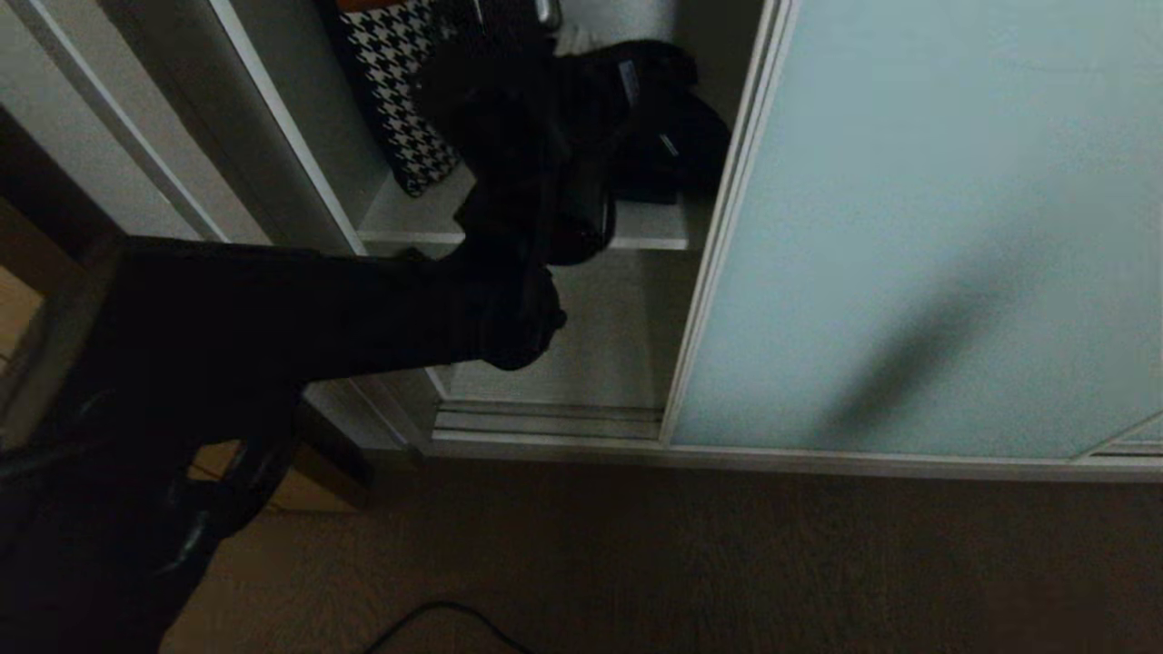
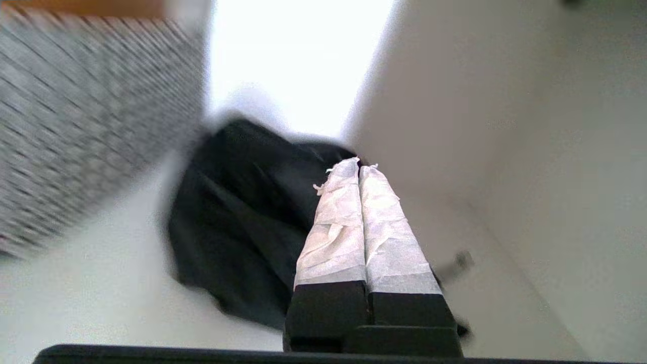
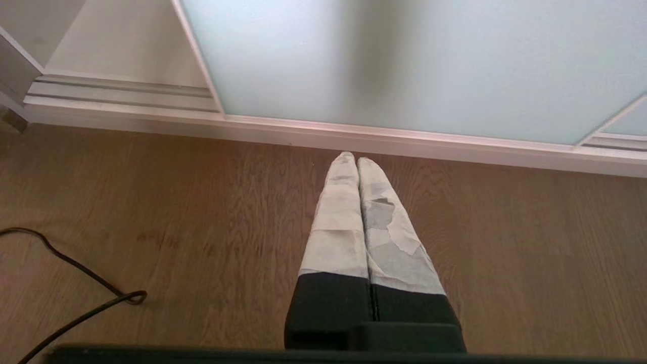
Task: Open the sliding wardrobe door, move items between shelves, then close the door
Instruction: Open the door
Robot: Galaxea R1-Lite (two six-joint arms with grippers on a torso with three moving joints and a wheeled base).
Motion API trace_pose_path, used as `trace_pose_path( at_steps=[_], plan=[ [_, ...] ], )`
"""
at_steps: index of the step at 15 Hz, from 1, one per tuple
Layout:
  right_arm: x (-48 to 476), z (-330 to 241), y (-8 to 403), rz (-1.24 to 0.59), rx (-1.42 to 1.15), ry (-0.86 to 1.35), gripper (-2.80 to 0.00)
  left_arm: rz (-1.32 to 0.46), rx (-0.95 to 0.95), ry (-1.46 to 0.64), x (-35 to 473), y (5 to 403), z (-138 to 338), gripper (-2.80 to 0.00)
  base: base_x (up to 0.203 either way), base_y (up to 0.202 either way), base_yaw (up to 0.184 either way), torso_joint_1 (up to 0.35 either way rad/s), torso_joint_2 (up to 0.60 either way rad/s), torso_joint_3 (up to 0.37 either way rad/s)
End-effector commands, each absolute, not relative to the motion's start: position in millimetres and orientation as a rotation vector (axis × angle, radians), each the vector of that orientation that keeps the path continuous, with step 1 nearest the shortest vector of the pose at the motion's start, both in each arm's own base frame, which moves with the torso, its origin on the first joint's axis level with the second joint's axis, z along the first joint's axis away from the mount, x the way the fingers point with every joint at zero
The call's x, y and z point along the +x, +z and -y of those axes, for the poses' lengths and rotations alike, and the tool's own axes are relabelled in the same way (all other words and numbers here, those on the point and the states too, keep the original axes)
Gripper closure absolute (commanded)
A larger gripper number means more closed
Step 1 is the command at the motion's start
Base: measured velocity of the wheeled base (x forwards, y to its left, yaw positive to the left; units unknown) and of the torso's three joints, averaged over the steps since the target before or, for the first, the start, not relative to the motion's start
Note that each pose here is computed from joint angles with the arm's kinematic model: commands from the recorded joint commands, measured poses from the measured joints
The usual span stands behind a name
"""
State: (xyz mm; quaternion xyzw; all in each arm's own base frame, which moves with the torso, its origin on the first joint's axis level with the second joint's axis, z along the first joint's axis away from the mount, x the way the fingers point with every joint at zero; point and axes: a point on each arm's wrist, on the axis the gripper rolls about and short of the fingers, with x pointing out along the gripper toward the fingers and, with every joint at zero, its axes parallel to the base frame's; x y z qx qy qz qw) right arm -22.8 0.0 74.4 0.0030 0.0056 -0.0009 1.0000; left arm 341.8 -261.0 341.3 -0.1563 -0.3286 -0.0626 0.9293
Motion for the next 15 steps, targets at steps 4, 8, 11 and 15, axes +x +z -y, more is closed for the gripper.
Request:
trace_pose_path(
  at_steps=[4, 8, 11, 15],
  plan=[
    [-23, 0, 74, -0.012, 0.006, -0.002, 0.00, 0.635, -0.220, 0.039, 312, 362, 186, 0.00, 0.000, 0.000, 0.000, 0.000, 0.00, 0.000],
    [-23, 0, 74, -0.012, 0.006, -0.002, 0.00, 0.530, -0.103, 0.169, 257, 343, 107, 0.00, 0.000, 0.000, 0.000, 0.000, 0.00, 0.000],
    [-23, 0, 74, -0.012, 0.006, -0.002, 0.00, 0.442, -0.031, 0.268, 192, 306, 53, 0.00, 0.000, 0.000, 0.000, 0.000, 0.00, 0.000],
    [-23, 0, 74, -0.012, 0.006, -0.002, 0.00, 0.385, -0.007, 0.394, 94, 245, 9, 0.00, 0.000, 0.000, 0.000, 0.000, 0.00, 0.000]
  ],
)
